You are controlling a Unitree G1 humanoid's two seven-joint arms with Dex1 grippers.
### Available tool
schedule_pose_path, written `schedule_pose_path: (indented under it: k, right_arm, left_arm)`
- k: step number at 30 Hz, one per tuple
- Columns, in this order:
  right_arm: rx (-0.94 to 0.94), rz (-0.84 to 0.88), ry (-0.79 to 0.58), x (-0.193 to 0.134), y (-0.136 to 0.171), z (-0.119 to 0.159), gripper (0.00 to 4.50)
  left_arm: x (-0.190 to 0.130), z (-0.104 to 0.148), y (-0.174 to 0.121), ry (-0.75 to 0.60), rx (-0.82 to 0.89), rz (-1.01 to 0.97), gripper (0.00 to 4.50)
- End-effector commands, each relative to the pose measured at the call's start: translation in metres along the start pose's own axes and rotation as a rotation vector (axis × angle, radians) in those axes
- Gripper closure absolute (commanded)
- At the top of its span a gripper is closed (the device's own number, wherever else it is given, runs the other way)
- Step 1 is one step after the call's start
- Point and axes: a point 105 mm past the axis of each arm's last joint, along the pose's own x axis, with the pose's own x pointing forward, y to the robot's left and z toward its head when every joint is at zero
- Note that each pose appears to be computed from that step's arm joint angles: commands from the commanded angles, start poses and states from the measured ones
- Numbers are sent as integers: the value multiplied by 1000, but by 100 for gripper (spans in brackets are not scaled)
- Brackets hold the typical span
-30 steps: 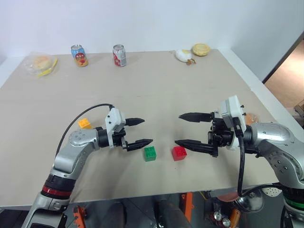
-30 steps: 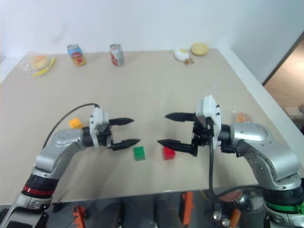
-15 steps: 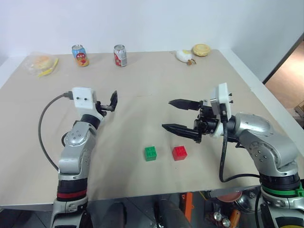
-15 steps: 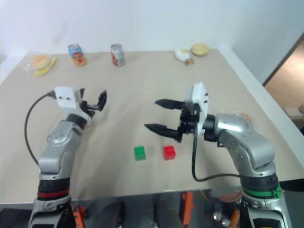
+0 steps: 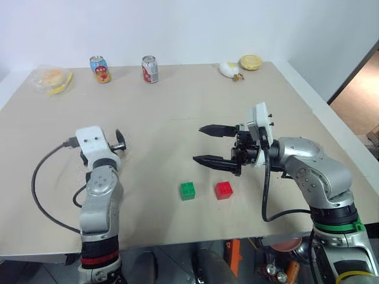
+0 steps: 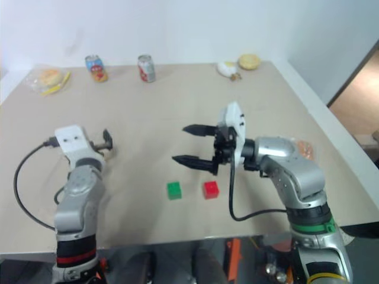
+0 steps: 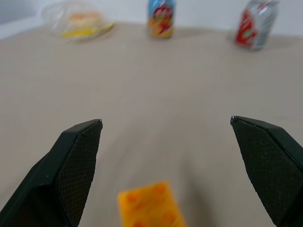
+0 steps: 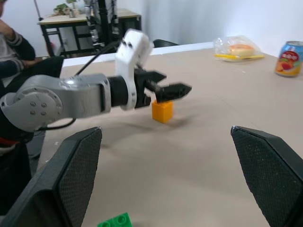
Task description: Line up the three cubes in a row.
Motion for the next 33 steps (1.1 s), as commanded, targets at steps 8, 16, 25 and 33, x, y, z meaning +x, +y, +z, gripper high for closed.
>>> schedule_pose_path:
  k: [8, 16, 25, 33]
  right_arm:
    - [-32, 35, -22, 9, -10, 9, 0]
    - [-32, 35, -37, 11, -21, 13, 0]
    - [-33, 44, -38, 13, -20, 13, 0]
    - [-34, 40, -64, 13, -20, 17, 0]
  left_arm:
    - [-5, -23, 5, 114, 20, 64, 2]
    - [-2, -42, 4, 174, 3, 83, 2]
    - [4, -41, 5, 151, -13, 109, 2]
    - [9, -38, 5, 126, -12, 118, 252]
